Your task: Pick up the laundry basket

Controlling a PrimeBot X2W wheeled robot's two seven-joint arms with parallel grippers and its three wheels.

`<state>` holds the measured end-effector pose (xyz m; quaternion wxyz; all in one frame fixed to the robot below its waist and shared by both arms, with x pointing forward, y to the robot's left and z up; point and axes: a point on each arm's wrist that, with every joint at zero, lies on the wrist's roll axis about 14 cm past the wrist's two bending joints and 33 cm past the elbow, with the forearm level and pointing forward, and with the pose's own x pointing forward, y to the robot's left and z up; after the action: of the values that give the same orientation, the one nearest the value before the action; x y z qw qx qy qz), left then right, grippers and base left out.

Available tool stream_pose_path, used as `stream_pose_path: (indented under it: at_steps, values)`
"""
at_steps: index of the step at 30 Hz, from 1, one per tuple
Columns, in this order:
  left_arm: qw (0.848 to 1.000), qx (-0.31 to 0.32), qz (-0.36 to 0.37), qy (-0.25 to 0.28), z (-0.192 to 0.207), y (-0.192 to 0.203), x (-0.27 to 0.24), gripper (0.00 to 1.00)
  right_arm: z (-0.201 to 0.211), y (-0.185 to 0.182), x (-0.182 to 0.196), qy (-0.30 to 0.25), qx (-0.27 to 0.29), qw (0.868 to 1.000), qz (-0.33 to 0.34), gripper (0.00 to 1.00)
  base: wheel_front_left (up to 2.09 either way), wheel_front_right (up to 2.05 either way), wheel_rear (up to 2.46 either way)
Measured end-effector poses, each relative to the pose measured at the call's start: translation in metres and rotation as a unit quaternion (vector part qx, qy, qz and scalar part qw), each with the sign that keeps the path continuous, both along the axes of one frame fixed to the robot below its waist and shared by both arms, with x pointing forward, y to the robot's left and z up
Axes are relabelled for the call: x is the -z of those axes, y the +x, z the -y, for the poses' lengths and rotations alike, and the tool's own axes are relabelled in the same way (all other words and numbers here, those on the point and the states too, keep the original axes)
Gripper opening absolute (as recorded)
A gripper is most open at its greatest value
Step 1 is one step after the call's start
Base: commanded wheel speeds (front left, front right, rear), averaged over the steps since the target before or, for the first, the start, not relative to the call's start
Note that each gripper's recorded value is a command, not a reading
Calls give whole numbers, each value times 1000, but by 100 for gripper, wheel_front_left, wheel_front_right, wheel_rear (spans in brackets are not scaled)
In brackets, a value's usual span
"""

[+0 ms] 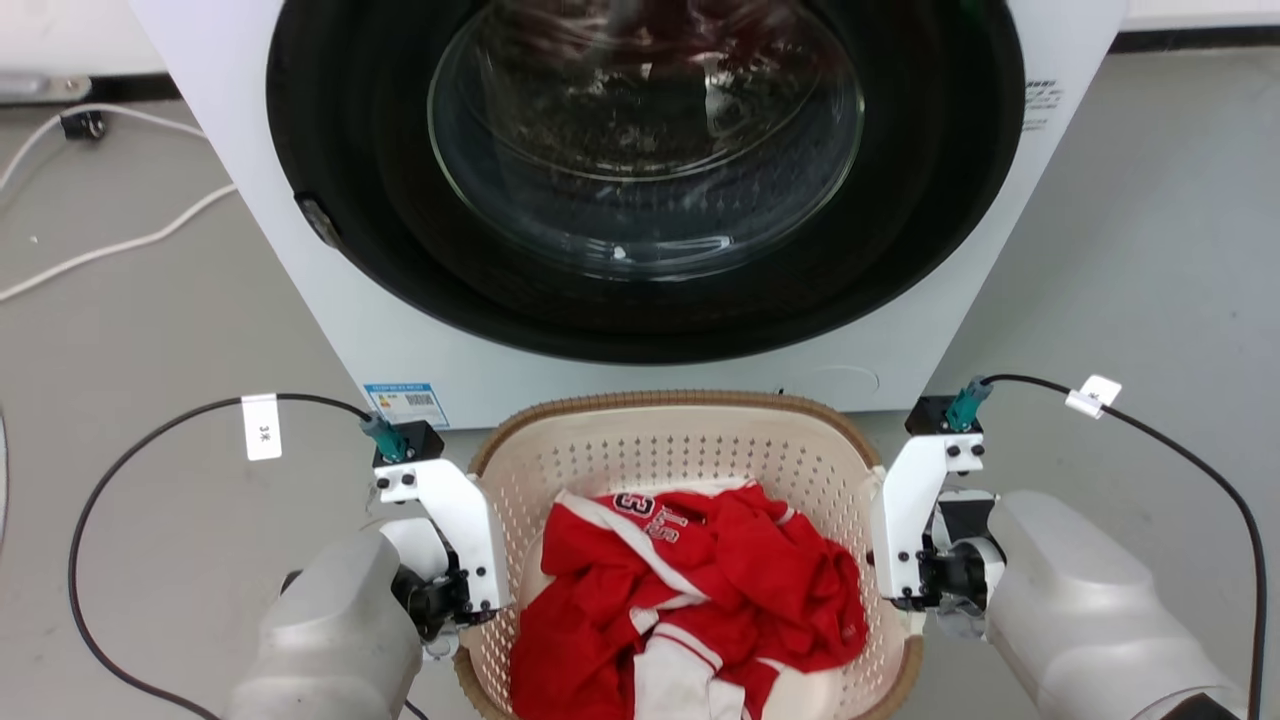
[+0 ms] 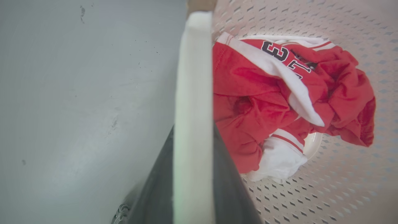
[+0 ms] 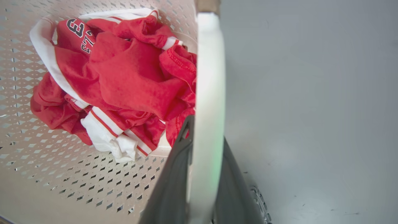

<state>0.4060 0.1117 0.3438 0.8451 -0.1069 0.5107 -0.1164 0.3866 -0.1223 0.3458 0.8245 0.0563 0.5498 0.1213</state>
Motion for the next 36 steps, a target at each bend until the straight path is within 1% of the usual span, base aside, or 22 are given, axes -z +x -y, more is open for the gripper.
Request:
stream_pose_path:
  at_steps: [3,14,21,36]
  values:
    - [1000,2,-4,-3,3,-7,-4,0,3,-8,-3,-1,2,1000,-6,0,0,0,0]
    - [1000,1,-10,-5,1,-26,-10,0,1,-17,-14,-3,-2,1000,4,0,0,0,0]
    - [1000,-3,-14,-5,-1,-36,-8,0,-2,-27,-12,-2,-6,1000,-5,0,0,0,0]
    - [1000,-3,-16,-4,-1,-38,-6,0,-2,-34,-6,-4,-10,1000,-22,0,0,0,0]
